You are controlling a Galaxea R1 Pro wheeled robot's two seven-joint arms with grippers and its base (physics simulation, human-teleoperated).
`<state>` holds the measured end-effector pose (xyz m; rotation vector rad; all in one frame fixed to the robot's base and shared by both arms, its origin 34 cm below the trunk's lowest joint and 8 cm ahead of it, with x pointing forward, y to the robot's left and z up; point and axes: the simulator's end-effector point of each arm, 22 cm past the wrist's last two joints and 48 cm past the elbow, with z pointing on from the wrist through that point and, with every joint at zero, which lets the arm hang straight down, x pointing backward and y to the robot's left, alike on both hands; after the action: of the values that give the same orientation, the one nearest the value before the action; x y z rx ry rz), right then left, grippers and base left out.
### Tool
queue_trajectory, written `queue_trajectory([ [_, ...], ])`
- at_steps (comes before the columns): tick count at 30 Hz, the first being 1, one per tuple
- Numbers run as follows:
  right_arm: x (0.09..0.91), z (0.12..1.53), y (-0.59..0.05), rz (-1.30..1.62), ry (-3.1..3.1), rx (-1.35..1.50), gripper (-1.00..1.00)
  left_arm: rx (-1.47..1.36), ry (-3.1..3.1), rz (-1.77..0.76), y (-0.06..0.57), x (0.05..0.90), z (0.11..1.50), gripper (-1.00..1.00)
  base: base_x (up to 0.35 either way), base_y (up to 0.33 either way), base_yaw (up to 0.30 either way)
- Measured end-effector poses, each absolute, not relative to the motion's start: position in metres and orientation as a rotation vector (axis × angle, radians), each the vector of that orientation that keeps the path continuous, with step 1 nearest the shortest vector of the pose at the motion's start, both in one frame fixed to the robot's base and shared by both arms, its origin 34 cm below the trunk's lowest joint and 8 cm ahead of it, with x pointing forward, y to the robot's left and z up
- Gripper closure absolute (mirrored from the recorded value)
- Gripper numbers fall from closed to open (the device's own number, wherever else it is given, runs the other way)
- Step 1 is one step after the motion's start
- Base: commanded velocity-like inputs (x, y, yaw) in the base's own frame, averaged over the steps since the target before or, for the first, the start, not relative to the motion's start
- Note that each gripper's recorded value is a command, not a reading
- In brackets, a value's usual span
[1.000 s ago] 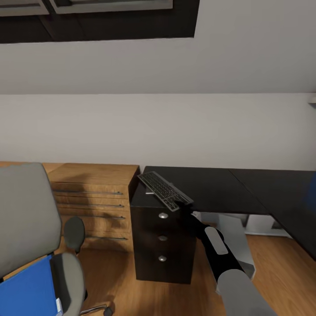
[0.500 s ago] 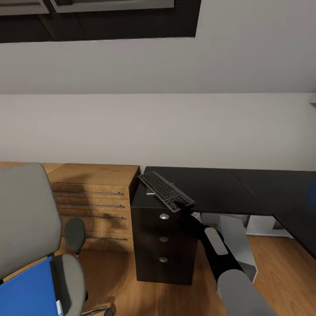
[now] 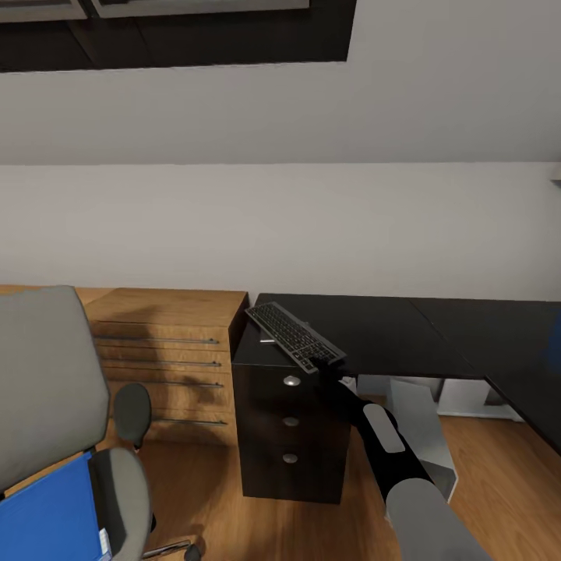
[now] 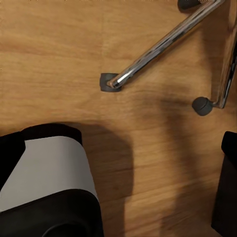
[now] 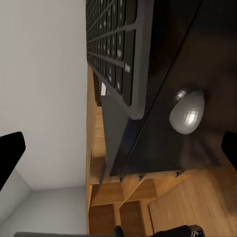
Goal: In the bedroom, organize the workspace by keeping the computer under the desk, ensuring the monitor is on the desk, placing the keyboard on the desk next to the monitor, placing the mouse on the desk next to the keyboard, moving the folder from the swivel chair onto the desk next to the mouse, stacking the notebook on top of the folder with the pen on top of the notebook, and positioning the swivel chair next to the desk.
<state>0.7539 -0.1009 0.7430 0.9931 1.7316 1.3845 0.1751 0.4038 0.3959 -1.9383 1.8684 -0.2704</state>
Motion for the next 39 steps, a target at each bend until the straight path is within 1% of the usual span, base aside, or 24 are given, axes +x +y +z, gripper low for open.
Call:
queue_trajectory([
  [3,0.754,0.743,-0.101,1.383,1.73,0.994,-1.0,-1.931,1.887,-0.266,0.401,0.174,0.394,-1.0,0.039,0.008,0.0],
  [6,0.754,0.743,-0.101,1.383,1.729,0.994,-1.0,-1.93,1.891,-0.268,0.399,0.175,0.394,-1.0,0.225,0.061,0.0],
  [12,0.753,0.739,-0.1,1.382,1.739,1.001,-1.0,-1.953,1.902,-0.265,0.393,0.167,0.388,-1.0,0.03,0.007,0.0],
  [19,0.753,0.738,-0.1,1.38,1.739,1.004,-1.0,-1.938,1.927,-0.254,0.393,0.166,0.387,-1.0,0.144,0.001,0.0],
  [30,0.753,0.737,-0.101,1.377,1.736,1.007,-1.0,-1.938,1.939,-0.247,0.393,0.164,0.385,-1.0,0.017,0.0,0.0],
  [31,0.753,0.737,-0.101,1.377,1.736,1.007,1.0,-1.938,1.939,-0.247,0.393,0.164,0.385,-1.0,0.001,0.0,0.0],
  [39,0.754,0.739,-0.101,1.383,1.731,1.004,1.0,-1.941,1.94,-0.247,0.392,0.164,0.384,-1.0,0.0,0.0,0.0],
])
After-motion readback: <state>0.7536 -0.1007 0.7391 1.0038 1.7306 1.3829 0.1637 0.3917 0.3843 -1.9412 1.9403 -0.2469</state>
